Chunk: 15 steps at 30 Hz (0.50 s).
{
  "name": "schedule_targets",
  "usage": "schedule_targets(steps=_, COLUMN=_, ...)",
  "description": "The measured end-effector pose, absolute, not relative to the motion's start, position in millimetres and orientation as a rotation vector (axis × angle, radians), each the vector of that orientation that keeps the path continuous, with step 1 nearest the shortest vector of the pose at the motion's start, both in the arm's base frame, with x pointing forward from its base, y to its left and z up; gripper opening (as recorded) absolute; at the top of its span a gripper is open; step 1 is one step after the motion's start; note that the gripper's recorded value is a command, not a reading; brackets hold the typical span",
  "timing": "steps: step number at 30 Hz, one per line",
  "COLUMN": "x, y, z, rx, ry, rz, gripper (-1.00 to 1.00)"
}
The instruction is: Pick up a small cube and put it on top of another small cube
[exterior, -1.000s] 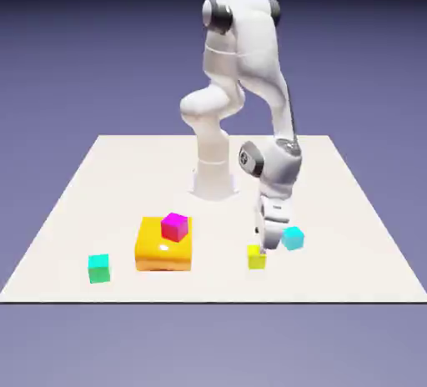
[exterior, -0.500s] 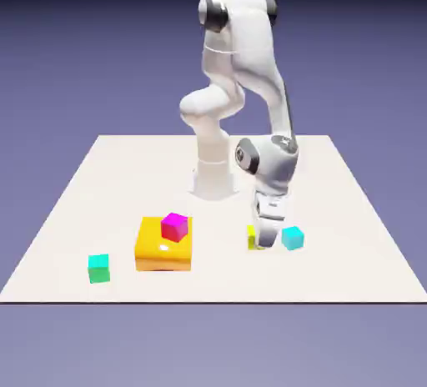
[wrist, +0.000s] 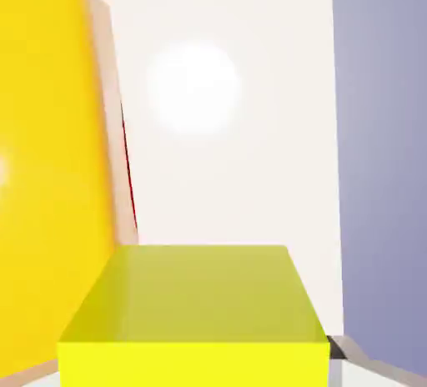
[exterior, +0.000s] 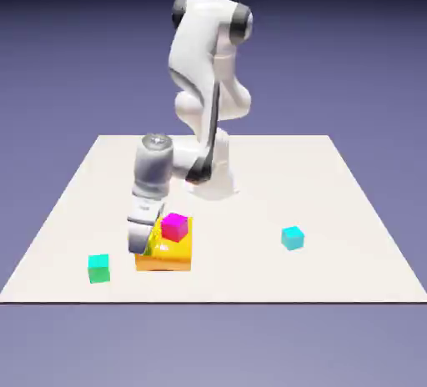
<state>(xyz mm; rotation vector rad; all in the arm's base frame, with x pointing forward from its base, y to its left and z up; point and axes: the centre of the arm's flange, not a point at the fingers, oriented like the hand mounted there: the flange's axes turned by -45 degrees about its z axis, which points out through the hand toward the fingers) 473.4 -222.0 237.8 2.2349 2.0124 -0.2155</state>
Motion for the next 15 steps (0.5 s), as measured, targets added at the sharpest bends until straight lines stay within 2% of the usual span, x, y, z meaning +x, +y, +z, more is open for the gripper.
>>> schedule_targets(steps=4, x=457, y=-278, z=246, rx=2.247, ry=1.993, rz=-0.223, gripper=-1.0)
schedule_targets(steps=8, x=457, y=-286, z=189, rx=2.245, ry=1.994, rz=-0.224, gripper=-1.0)
schedule_targets(steps=9, x=456, y=-288, z=177, rx=2.247, ry=1.993, rz=-0.223, gripper=1.0)
schedule_targets(steps=11, x=456, y=-288, z=177, rx=2.246, ry=1.993, rz=-0.222, gripper=1.0)
schedule_targets(steps=15, x=458, y=-280, z=235, rx=2.244, ry=1.993, rz=-0.223, gripper=1.0)
